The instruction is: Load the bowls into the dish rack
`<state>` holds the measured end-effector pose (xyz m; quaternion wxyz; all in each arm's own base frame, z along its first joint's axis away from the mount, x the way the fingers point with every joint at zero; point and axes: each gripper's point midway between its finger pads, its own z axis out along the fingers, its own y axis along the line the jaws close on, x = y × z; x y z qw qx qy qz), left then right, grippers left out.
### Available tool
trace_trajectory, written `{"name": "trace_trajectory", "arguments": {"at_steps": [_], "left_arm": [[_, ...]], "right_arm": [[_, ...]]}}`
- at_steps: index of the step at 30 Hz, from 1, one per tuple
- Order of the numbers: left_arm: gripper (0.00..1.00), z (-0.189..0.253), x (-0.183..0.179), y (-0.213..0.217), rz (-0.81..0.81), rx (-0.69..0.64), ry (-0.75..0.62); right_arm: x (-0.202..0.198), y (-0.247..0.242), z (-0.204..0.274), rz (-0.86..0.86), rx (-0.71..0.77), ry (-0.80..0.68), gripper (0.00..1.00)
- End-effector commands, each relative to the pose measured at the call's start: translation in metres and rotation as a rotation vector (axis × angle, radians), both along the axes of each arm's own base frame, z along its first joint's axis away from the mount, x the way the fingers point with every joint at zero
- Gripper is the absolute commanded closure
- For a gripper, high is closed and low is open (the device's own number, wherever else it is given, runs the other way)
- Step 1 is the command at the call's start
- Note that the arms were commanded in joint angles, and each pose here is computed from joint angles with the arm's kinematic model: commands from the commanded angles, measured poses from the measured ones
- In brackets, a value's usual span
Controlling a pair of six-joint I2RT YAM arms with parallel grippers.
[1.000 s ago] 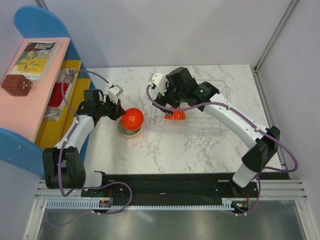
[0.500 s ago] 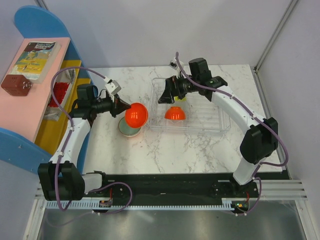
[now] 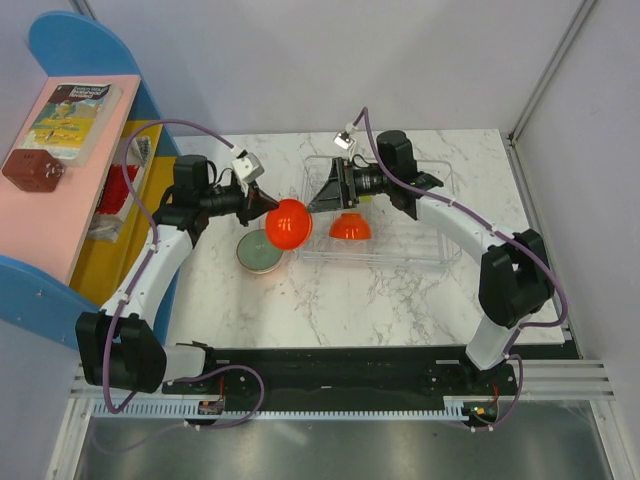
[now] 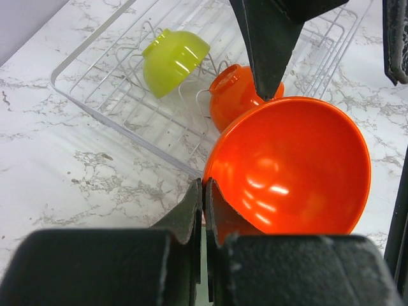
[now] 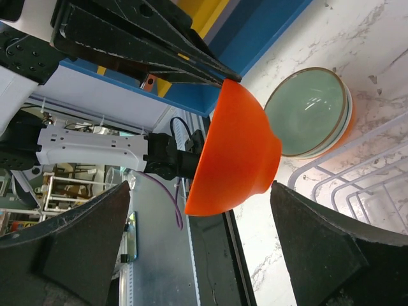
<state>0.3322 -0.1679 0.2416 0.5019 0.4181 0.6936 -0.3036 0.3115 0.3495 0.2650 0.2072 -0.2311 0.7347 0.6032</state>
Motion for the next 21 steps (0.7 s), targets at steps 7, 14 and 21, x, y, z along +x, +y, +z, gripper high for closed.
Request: {"name": "trace_trajectory", "arguments": {"at_steps": [7,14,21], "left_arm": [[0.98,0.037,0.013,-0.007,-0.007,-0.008,-0.133],[0.98,0.042,0.007,-0.012,-0.016,-0.009,-0.155],[0.98,0.049,0.002,-0.015,-0.020,-0.010,-0.187]], "right_arm": [[-0.009,0.009,-0.003,0.062,0.046,0.008,0.02],[-0.012,0.020,-0.015,0.085,0.033,0.030,0.02],[-0.009,0.023,-0.024,0.089,0.024,0.050,0.02]]}}
